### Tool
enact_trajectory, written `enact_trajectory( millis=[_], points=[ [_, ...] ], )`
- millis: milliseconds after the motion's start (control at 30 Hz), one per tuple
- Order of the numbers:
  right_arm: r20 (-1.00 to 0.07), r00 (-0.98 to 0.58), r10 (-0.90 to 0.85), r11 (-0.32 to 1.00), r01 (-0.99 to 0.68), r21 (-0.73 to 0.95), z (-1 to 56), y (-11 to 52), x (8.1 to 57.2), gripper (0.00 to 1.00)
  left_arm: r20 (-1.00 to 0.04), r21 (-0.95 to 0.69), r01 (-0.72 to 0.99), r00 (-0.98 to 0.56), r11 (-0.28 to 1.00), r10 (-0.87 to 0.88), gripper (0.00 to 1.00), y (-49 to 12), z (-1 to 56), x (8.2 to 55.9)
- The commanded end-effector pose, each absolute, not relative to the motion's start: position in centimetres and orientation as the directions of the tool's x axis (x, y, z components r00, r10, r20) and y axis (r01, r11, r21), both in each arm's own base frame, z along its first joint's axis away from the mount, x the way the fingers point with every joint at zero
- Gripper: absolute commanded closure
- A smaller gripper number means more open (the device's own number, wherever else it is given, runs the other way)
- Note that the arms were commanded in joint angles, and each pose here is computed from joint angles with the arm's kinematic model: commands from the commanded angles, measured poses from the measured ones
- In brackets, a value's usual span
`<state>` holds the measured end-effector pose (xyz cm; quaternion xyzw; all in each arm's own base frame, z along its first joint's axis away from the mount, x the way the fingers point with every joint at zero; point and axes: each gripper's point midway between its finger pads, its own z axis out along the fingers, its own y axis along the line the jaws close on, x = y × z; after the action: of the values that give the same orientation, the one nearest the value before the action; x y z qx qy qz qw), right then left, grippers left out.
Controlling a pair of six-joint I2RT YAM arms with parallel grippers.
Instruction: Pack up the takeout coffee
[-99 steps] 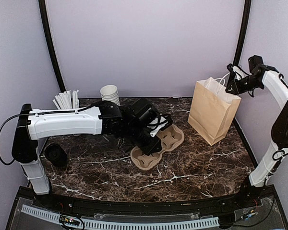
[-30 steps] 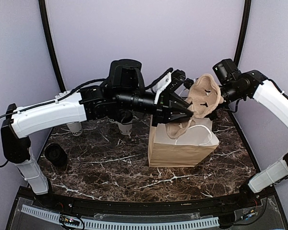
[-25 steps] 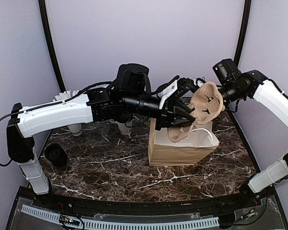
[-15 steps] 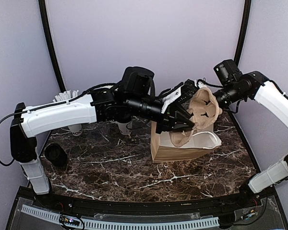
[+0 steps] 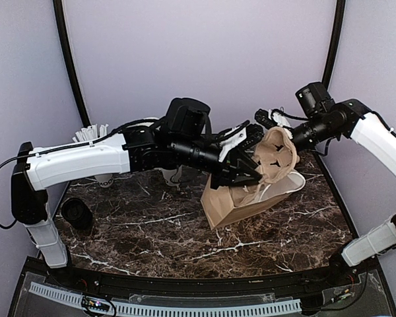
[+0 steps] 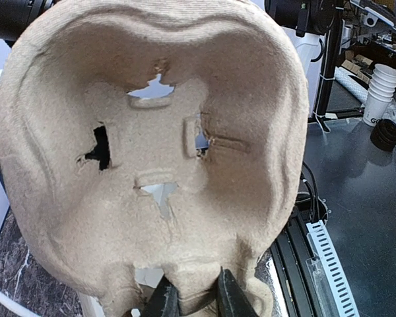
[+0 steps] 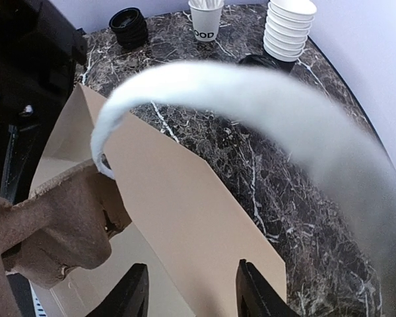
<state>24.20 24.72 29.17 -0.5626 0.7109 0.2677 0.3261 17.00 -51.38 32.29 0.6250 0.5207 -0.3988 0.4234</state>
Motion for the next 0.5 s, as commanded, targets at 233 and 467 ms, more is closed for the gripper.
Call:
enact_trajectory(
  millis=[233,467],
  points=[
    [-0.789,-0.134,-0.6,0.291,-0.955,-0.059,32.7,22.1,24.7,0.39,-0.941,0.149,0.989,0.136,0.018,0.311,0.79,-49.7,34.7,18.1],
    [-0.778,-0.178,-0.603,0.349,-0.936,-0.056,33.3,19.5,24.6,0.38,-0.929,0.121,0.987,0.075,0.105,0.363,0.8,-49.2,33.7,20.0]
  ],
)
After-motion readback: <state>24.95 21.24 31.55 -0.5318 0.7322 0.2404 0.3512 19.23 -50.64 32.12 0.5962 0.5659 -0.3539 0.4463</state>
